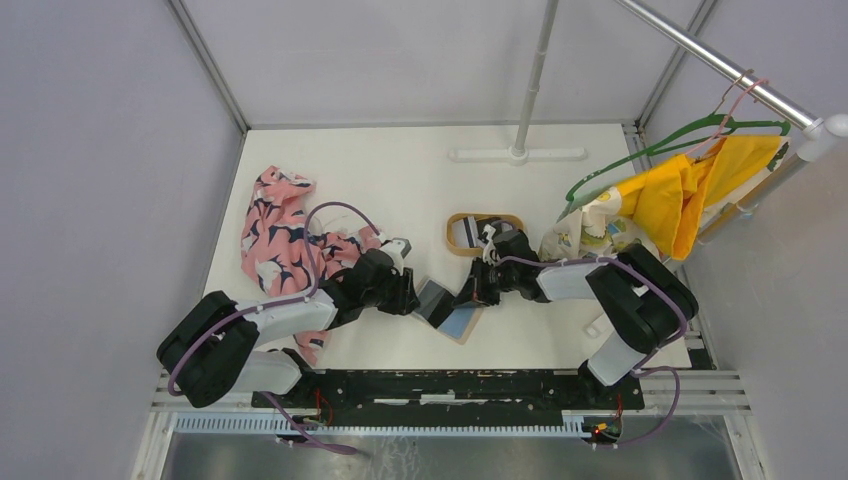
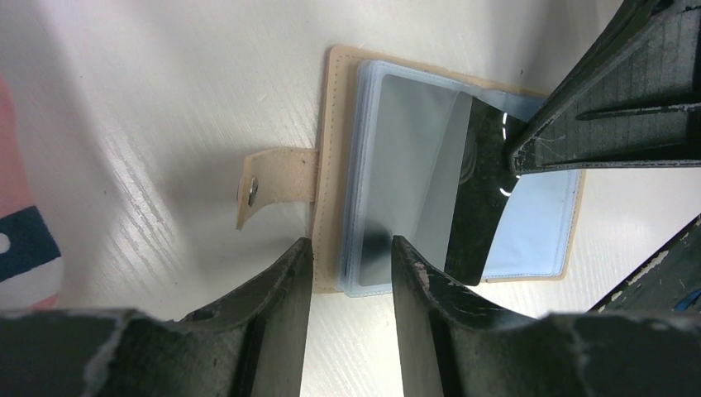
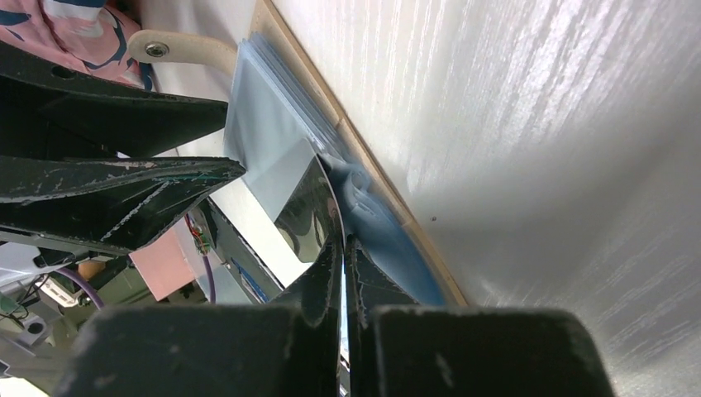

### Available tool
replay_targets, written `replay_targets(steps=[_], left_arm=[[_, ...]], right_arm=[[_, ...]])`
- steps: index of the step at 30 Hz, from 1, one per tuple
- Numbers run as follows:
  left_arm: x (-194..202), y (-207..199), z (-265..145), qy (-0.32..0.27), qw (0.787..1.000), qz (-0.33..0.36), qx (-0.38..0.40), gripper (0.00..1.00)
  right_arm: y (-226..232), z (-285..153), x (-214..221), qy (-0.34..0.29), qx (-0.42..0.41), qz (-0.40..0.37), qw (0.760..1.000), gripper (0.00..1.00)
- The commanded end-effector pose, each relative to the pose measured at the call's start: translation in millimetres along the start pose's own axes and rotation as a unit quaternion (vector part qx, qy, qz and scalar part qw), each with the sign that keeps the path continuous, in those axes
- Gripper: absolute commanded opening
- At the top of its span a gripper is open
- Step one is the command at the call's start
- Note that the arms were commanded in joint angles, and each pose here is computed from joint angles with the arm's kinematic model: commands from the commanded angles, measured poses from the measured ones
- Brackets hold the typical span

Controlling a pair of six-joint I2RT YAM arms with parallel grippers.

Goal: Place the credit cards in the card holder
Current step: Insert the credit card into the card holder.

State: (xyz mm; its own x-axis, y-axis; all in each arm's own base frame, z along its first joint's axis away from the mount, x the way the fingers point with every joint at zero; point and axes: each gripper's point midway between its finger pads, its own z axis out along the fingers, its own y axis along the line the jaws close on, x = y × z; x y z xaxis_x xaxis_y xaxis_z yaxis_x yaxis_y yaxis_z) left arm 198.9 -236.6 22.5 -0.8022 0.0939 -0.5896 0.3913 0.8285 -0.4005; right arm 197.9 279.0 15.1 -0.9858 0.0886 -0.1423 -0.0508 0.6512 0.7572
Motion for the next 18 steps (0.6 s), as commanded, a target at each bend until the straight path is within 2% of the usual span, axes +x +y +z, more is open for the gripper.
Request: replay_targets(steps=[1, 5, 9, 14, 18], left_arm=[[9, -14, 1, 0.018, 0.998, 0.038, 0.042, 0.47], [9, -16, 2, 0.019, 0.998, 0.039, 0.046, 0.47], [6, -19, 2, 0.016, 0.998, 0.036, 0.052, 0.49], [-4, -20, -4, -0.005, 0.999, 0.024, 0.043, 0.59], [-13, -17, -19, -0.023, 0.999, 0.010, 0.025, 0.63]], right_arm=[[-16, 7, -7, -0.008, 0.045, -0.018, 0.999, 0.03], [4, 11, -18, -0.007, 0.005, -0.047, 0.999, 0.15], [18, 15, -26, -0.008, -0.024, -0.074, 0.997, 0.21], [22, 12, -33, -0.021, -0.031, -0.100, 0.994, 0.29], [28, 4, -41, -0.040, -0.041, -0.122, 0.991, 0.35]])
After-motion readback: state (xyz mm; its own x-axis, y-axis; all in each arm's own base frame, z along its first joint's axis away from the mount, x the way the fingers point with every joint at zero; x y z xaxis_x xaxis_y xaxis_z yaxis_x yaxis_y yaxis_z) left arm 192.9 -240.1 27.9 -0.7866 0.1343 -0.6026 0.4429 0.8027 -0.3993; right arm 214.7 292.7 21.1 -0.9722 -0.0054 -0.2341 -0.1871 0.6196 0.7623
